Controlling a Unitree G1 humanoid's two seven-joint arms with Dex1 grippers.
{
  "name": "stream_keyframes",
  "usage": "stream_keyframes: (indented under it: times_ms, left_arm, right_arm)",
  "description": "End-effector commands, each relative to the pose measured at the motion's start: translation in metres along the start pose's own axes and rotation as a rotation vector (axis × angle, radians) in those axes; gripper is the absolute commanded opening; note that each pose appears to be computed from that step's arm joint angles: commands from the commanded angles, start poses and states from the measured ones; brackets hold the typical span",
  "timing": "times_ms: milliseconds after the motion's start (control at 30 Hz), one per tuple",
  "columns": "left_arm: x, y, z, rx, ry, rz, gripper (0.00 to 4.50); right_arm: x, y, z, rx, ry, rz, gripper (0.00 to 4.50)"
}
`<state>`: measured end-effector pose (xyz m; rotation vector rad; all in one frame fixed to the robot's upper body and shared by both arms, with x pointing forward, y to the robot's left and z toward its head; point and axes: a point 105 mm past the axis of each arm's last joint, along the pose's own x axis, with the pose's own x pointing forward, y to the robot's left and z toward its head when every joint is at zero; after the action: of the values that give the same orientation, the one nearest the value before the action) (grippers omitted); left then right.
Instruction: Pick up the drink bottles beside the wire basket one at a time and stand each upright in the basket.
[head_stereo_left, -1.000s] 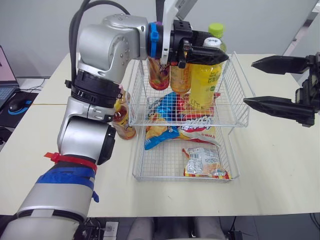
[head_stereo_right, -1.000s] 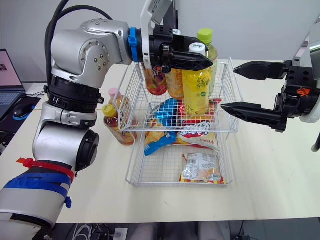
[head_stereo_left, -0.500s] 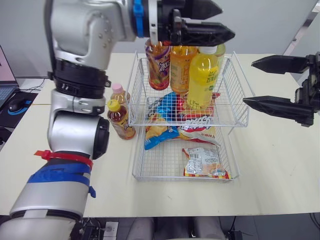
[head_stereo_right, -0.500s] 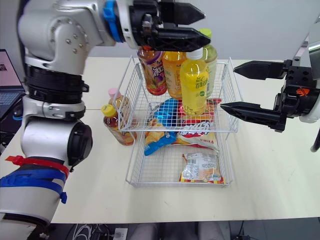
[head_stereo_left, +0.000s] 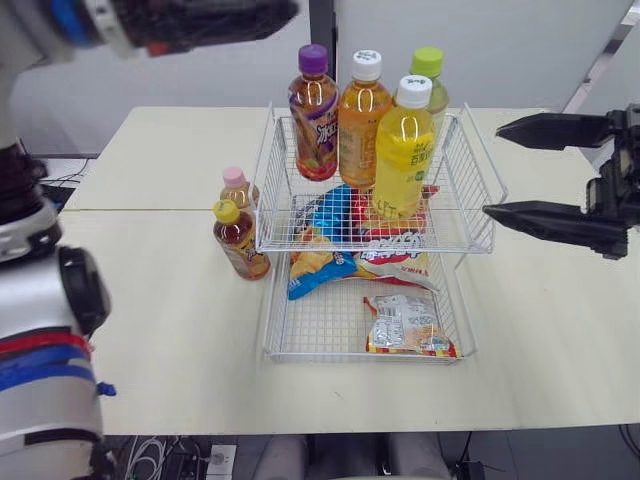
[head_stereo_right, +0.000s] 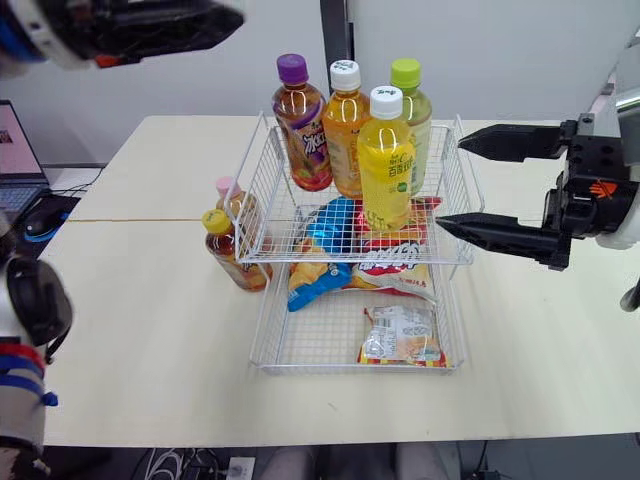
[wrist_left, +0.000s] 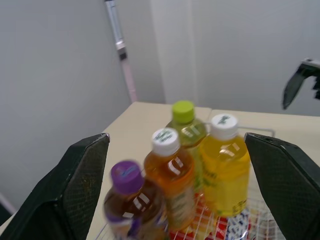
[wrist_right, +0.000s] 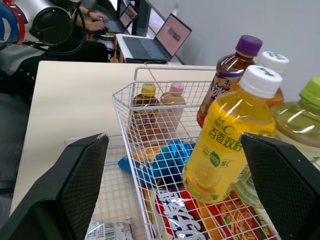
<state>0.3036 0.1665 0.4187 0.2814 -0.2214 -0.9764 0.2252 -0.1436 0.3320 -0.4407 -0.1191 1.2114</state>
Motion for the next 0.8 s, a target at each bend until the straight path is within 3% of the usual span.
stream_keyframes:
  times_ms: [33,467,567,800]
  left_arm:
    - [-0.030,0.002,-0.007,0.082,0.037,0.133,4.49]
    - [-0.131,0.000,-0.113,-0.063,0.242,0.437,4.49]
    - [-0.133,-0.005,-0.128,-0.078,0.234,0.451,4.49]
    - [-0.089,-0.020,-0.157,-0.134,0.185,0.422,4.49]
  right_arm:
    - [0.008,0.004,0.006,-0.069,0.003,0.055,4.50]
    - [0.062,0.014,0.005,-0.086,-0.070,0.225,4.50]
    - [0.068,0.013,0.004,-0.082,-0.070,0.225,4.50]
    - [0.076,0.012,0.003,-0.074,-0.076,0.227,4.50]
